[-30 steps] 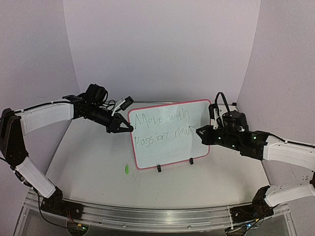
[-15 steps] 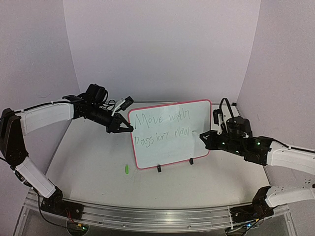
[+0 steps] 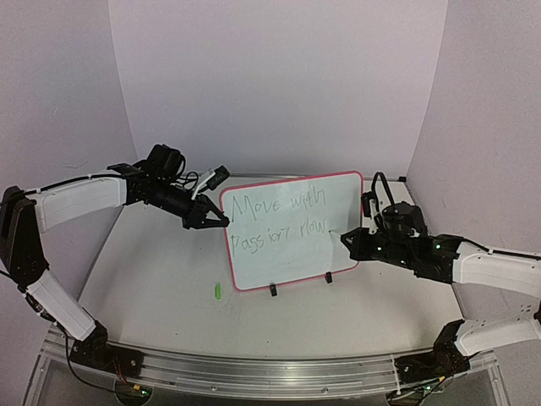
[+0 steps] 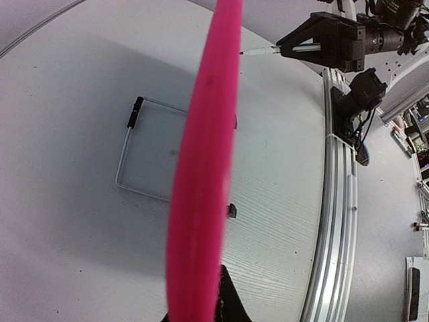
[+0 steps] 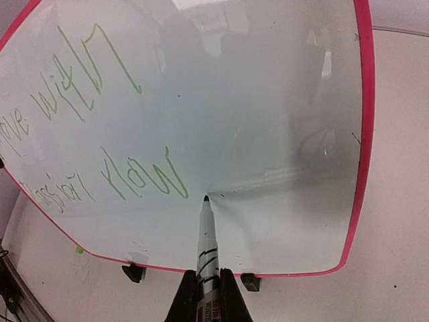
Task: Write a sentence on the whiteboard
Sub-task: Write a sentence on the whiteboard, then place the whiteboard at the center of the board.
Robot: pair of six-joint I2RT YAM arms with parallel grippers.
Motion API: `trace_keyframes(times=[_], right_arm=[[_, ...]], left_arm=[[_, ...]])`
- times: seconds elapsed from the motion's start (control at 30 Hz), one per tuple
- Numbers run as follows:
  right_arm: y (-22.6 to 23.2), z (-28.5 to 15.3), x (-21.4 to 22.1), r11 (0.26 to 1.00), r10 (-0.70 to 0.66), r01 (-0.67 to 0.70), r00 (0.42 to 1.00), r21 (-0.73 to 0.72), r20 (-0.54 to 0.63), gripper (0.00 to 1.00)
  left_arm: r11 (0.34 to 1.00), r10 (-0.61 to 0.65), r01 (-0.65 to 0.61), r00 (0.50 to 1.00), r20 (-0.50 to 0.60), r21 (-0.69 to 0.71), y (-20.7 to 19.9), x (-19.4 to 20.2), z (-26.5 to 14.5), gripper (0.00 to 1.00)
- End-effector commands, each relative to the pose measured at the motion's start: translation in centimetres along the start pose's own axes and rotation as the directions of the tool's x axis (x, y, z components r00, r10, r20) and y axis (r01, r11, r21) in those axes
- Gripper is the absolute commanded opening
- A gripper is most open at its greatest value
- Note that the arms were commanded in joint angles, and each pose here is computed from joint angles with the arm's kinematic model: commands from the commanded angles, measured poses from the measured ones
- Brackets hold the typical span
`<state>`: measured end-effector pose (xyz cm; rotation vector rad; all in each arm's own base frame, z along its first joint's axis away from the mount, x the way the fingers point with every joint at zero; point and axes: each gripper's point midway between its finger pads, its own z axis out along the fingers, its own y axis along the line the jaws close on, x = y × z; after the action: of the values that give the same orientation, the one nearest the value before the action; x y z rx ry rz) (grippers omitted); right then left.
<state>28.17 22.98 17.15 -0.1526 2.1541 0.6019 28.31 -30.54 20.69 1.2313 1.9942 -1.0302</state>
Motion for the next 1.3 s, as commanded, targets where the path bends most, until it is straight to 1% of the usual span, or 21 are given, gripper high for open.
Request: trace_keyframes(times=[0.0,0.9,1.1,1.27], right_arm=[[0.2,0.1,-1.4,1.000,0.006,-0.007,0.999,0.002,0.047,0.00],[0.0,-0.1,-1.7,1.000,0.009,-0.010,0.998,0.017,0.058,0.00],[0.2,-2.3,-2.0,0.999,0.032,-0.030,0.997,-0.019,0.072,0.00],[-0.4,-4.1,-2.3,1.000,0.018,-0.017,0.995,-0.011,0.102,0.00]], left_arm=[[0.998,0.008,-0.011,0.998,-0.058,-0.055,1.2,1.5,0.7,0.00],[0.998,0.008,-0.011,0.998,-0.058,-0.055,1.2,1.4,0.7,0.00],[0.998,0.003,-0.006,0.998,-0.057,-0.057,1.2,1.4,0.7,0.00],[0.998,-0.012,0.009,0.999,-0.052,-0.062,1.3,1.2,0.7,0.01]])
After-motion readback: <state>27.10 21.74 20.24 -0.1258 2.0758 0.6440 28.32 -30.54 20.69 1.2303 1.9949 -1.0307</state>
